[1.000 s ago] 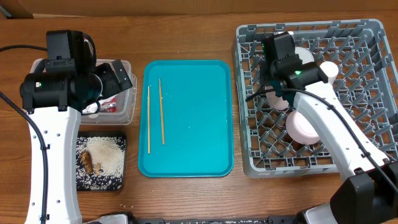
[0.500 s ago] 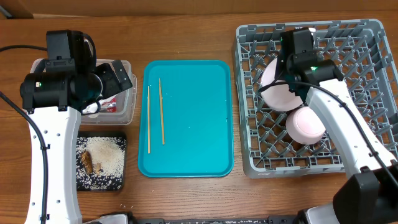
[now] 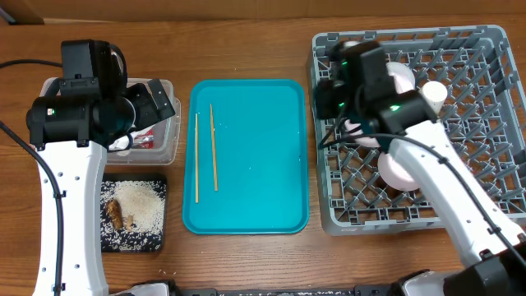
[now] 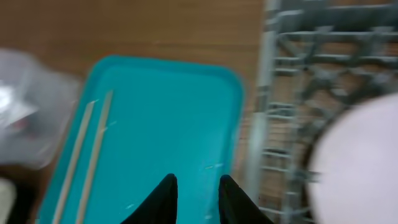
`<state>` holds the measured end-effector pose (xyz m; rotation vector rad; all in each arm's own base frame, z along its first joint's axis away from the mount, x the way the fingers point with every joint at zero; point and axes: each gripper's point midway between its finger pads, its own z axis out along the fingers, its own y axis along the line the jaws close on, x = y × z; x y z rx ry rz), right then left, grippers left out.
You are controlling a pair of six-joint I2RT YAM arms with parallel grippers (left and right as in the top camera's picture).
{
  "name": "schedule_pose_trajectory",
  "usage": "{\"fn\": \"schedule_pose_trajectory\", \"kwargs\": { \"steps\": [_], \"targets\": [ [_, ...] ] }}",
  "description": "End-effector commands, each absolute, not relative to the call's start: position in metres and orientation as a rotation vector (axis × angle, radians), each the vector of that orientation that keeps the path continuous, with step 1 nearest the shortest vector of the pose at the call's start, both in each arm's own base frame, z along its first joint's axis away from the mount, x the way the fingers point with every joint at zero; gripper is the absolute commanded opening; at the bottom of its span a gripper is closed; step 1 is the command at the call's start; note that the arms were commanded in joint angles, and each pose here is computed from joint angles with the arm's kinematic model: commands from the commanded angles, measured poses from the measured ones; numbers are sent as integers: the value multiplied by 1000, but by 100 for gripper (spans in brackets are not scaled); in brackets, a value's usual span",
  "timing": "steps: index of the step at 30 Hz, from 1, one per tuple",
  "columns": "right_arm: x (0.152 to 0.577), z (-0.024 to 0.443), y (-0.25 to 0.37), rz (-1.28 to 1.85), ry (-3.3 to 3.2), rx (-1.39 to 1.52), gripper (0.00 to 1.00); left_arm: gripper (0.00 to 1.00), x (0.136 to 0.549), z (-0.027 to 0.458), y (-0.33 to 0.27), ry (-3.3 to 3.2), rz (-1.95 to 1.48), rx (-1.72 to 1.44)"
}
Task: Sort waste into correct bins and load items into the dishwasher
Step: 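Move the right gripper to the wooden chopsticks on the teal tray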
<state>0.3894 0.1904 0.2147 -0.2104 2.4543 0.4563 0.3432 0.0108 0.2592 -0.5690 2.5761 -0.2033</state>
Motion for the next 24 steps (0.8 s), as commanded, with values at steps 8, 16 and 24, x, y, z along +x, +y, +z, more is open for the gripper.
{"fn": "schedule_pose_trajectory", "kwargs": {
  "steps": [8,16,24],
  "targets": [
    [338,226,283,780,2497,-171,77,100,345,265,11,2557,-207,-572],
    [309,206,350,845,2500,-324,74,100,345,265,11,2557,-207,-572],
    [317,132,384,544,2498,-347,40,100,345,265,11,2557,-207,-573]
  ]
}}
